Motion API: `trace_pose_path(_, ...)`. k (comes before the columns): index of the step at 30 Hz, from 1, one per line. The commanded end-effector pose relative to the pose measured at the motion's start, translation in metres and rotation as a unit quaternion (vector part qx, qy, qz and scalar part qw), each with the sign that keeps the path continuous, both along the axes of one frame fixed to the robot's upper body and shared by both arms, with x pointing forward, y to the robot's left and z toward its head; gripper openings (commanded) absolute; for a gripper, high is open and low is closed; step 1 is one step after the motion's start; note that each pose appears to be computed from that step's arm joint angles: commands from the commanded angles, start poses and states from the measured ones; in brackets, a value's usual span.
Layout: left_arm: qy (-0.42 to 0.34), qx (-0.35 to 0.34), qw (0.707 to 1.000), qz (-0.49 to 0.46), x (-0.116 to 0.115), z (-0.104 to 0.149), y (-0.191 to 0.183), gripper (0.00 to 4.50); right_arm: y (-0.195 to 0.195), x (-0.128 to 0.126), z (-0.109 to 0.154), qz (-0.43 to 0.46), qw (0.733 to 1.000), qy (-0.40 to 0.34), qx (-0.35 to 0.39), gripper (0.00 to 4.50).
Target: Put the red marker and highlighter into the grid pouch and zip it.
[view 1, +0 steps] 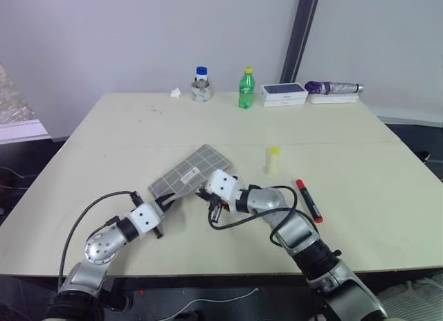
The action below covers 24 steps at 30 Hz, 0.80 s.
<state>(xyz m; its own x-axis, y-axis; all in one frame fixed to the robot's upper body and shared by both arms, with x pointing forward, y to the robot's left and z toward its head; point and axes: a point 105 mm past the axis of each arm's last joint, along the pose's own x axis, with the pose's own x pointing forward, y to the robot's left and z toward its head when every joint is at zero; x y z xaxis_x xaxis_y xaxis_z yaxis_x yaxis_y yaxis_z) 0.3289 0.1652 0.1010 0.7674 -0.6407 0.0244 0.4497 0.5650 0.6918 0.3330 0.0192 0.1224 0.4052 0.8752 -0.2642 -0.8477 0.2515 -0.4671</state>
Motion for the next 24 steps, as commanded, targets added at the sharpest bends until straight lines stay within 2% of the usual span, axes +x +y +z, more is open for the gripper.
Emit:
trace_pose_path(1,-0.014,0.008,1.000,-0.003,0.007,0.005,-0.011,0.00,0.023,-0.015,0.022,0.071,0.996,-0.056,0.009,0.01)
trace_pose_path(5,-0.026,0.002,1.000,0.007,0.015,0.012,-0.016,0.00,0.028,-0.019,0.020,0.097,0.993,-0.070,-0.001,0.01)
trace_pose_path(10,-0.034,0.014,0.999,0.013,0.016,0.011,-0.017,0.00,0.038,-0.026,0.038,0.120,0.988,-0.089,0.039,0.01)
trace_pose_path(14,-0.047,0.014,0.998,0.028,0.014,0.014,-0.011,0.00,0.024,-0.017,0.027,0.088,0.991,-0.102,0.017,0.01)
trace_pose_path(16,-0.051,0.005,0.998,0.034,0.014,0.016,-0.008,0.00,0.013,-0.013,0.021,0.075,0.994,-0.081,0.018,0.01)
trace_pose_path(19,-0.073,0.003,0.996,0.044,0.011,0.024,-0.004,0.00,-0.007,-0.004,0.024,0.037,0.996,-0.075,0.035,0.90)
trace_pose_path(22,-0.102,0.004,0.993,0.053,0.010,0.032,-0.002,0.00,-0.036,-0.005,0.008,0.012,0.997,-0.076,-0.003,2.34)
trace_pose_path(24,-0.115,0.005,0.992,0.053,0.008,0.036,-0.001,0.00,-0.050,-0.007,0.001,-0.005,0.997,-0.073,-0.016,3.47)
